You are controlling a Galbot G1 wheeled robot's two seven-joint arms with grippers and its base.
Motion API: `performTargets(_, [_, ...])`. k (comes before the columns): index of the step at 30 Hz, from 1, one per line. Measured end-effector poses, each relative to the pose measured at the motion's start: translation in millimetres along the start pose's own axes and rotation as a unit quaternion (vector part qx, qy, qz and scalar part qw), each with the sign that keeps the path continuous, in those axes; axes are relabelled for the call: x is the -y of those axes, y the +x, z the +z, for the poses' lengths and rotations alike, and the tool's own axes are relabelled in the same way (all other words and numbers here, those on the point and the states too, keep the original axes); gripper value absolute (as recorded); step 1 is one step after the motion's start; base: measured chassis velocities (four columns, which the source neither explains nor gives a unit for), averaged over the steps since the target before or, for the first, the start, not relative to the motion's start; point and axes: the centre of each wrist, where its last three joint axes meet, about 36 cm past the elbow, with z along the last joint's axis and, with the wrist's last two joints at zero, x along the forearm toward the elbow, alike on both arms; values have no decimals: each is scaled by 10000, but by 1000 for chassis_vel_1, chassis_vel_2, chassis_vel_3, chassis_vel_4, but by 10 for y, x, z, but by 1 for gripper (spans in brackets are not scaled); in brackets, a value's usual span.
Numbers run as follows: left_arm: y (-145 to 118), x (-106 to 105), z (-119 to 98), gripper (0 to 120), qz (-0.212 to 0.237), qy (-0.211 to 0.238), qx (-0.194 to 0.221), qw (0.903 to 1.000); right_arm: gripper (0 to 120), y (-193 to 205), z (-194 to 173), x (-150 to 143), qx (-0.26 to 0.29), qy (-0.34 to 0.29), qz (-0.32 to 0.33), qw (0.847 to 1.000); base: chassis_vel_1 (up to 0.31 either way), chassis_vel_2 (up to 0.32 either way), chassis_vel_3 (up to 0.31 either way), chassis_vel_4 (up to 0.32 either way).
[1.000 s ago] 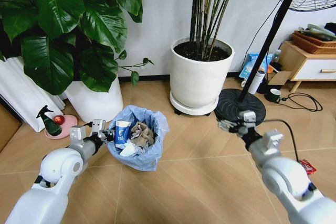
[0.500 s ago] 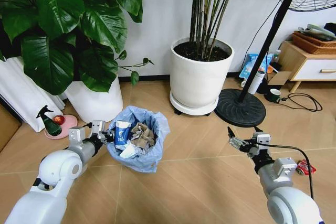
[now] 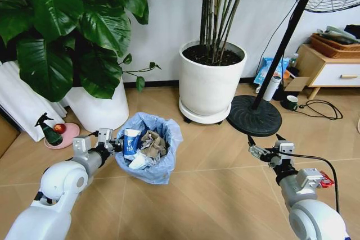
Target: Pick up the trash bin and place the garbage on the floor into it.
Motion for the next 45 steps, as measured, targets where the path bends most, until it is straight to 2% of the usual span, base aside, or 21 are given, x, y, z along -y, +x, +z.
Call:
performTargets(15, [5, 8, -5, 0, 1, -3, 9, 10000, 100, -18, 2, 4, 8, -64, -2, 10000, -97, -97, 102, 105])
performTargets(45, [1, 29, 16, 0, 40, -2, -22, 10000, 100, -44, 92, 3, 20, -90, 40, 9999, -202, -199, 201, 205])
